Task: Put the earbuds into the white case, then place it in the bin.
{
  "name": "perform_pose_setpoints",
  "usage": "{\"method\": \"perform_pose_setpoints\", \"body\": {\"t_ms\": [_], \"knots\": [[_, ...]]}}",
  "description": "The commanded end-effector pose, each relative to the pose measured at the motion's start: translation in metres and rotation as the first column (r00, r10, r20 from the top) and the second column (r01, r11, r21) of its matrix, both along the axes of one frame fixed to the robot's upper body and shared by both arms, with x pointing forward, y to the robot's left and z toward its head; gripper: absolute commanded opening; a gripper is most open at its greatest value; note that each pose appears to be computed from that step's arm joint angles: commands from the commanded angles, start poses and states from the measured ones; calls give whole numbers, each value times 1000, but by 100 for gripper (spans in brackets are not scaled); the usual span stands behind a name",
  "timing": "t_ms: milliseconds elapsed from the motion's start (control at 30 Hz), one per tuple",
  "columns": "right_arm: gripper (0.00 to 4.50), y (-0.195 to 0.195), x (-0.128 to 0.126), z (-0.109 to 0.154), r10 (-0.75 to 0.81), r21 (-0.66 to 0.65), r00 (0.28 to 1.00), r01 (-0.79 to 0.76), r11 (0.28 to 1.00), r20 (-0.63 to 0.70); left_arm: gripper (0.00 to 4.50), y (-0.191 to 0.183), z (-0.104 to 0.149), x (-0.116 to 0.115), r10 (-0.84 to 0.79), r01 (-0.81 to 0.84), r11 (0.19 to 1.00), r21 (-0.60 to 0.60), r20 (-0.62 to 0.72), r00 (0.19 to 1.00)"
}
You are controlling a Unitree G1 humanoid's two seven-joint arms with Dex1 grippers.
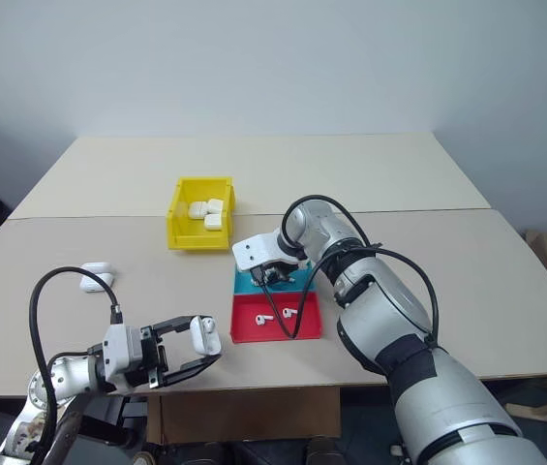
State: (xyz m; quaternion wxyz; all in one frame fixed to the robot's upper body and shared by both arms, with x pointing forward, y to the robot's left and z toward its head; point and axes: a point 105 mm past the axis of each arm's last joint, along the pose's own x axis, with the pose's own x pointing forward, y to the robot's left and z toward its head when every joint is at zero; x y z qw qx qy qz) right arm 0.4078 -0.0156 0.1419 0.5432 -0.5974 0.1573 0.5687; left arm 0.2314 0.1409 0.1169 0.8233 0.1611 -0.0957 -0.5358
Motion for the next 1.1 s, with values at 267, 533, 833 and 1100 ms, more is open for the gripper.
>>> {"method": "perform_pose_setpoints", "body": {"t_ms": [267, 533, 833, 1100], "knots": [[219, 5, 3, 12, 24, -3, 998, -23, 1000, 51, 279, -4, 9, 0, 1, 0, 1000, -10, 43, 999], [219, 4, 2, 9, 31, -10, 998, -31, 999, 46, 279, -4, 9, 0, 3, -3, 1000, -12, 43, 999], [219, 6, 2, 9, 31, -10, 999, -31, 999, 41, 279, -4, 9, 1, 6, -6, 1000, -10, 44, 999], [166, 7, 1, 8, 34, -8, 999, -34, 999, 40, 279, -3, 9, 1, 8, -8, 1000, -7, 44, 999]]}}
